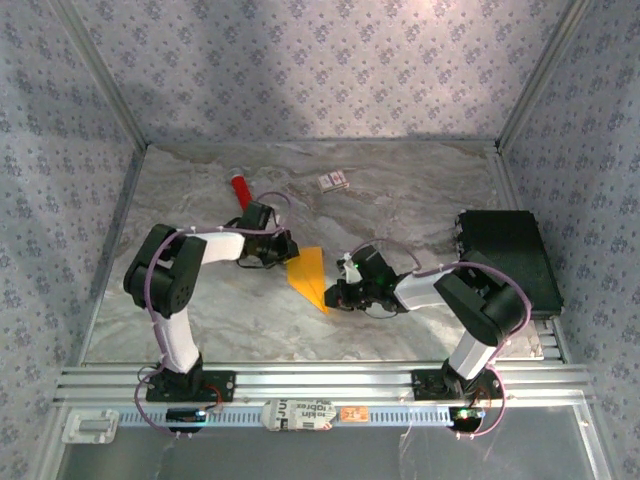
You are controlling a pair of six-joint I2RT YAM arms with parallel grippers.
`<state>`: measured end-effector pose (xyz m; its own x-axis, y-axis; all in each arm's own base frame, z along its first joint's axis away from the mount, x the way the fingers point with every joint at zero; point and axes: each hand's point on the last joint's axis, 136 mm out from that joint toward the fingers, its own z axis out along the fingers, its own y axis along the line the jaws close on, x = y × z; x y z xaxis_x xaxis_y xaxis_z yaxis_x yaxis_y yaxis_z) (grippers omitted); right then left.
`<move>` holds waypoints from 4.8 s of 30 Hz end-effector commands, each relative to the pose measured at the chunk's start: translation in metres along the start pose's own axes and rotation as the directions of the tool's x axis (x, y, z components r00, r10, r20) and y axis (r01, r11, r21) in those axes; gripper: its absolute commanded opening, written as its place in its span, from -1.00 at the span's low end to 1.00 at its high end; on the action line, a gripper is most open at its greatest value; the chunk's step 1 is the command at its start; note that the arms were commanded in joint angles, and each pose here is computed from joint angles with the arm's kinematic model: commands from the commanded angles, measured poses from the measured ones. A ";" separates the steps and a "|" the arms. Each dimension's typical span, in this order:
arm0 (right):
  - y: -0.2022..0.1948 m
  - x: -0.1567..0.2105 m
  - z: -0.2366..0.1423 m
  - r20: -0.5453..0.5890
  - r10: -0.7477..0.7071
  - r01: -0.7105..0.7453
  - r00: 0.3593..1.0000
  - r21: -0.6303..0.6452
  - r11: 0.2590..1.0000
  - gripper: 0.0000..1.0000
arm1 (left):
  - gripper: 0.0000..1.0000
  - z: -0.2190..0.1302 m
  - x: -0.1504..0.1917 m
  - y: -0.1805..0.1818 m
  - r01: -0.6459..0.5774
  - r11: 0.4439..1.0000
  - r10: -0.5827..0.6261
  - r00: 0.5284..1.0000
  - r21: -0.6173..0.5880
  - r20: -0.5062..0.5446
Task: Fold a paper plane with a square sheet of paper (pick it up from the middle)
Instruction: Fourth fold the wing at the center of the table, then turn over the paper at the center of the table.
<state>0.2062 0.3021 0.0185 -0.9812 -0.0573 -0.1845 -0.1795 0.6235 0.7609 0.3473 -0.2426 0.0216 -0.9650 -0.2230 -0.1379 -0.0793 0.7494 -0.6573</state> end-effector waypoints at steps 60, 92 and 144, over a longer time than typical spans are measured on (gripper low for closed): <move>-0.037 0.023 0.014 -0.168 0.126 -0.096 0.978 0.177 0.979 -1.00 | -0.92 -0.014 -0.023 0.007 0.003 0.998 0.001 0.999 -0.068 0.055; -0.028 0.040 -0.003 -0.172 0.090 -0.057 0.981 0.184 0.981 -0.98 | -0.97 0.023 0.093 0.030 0.006 0.993 -0.025 0.988 -0.121 -0.151; -0.015 0.048 -0.045 0.030 0.266 -0.268 0.963 0.154 0.951 -0.29 | -0.95 0.017 0.085 0.010 0.100 0.994 -0.104 0.986 -0.042 -0.127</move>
<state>0.1561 0.2546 0.0272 -0.9933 0.1160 0.0016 0.0873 0.7388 0.6682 0.2785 -0.2886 0.0182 -0.9858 -0.1666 -0.0214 -0.0996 0.6828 -0.7238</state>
